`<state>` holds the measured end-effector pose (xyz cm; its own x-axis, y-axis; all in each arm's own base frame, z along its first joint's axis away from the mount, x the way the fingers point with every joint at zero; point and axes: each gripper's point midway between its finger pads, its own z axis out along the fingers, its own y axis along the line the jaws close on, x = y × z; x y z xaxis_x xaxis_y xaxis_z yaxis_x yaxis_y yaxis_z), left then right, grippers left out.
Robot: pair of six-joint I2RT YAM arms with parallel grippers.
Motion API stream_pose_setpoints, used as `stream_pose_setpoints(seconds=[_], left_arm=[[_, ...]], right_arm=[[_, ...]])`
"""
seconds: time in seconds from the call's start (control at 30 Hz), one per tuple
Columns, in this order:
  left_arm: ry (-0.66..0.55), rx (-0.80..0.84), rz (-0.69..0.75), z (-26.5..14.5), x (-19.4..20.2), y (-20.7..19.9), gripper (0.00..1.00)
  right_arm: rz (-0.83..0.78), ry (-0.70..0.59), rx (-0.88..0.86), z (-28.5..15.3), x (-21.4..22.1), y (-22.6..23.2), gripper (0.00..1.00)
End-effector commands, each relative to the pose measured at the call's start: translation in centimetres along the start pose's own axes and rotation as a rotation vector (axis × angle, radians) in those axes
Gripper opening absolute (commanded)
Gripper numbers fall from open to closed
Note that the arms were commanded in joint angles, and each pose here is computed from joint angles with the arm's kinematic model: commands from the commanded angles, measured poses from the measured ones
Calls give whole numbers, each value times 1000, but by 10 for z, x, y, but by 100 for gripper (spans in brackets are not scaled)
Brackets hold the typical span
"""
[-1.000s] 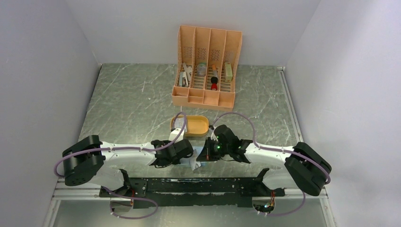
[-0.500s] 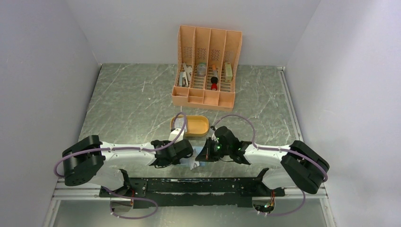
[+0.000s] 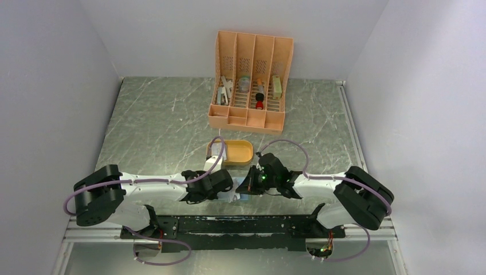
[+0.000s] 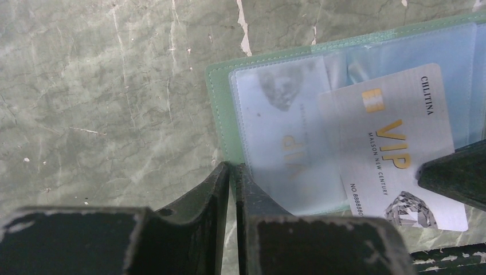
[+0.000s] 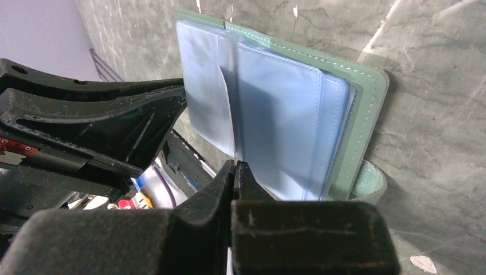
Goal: Put the credit cards into the card holder
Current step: Insert the credit card into the card holder.
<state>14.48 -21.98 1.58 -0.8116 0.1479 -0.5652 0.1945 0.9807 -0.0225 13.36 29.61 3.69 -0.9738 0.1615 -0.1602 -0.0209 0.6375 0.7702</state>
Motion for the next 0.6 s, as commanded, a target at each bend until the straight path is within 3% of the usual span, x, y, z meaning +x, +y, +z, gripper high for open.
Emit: stream_pose_setpoints(seconds=[0.0,0.57], left_arm=[[17,17,-9,0,5,-1,15],[30,43,-18,3,9,-7,11]], right_arm=[[14,-25,12,4,-4,-4,0],[62,-43,20,9,-6,-9,0]])
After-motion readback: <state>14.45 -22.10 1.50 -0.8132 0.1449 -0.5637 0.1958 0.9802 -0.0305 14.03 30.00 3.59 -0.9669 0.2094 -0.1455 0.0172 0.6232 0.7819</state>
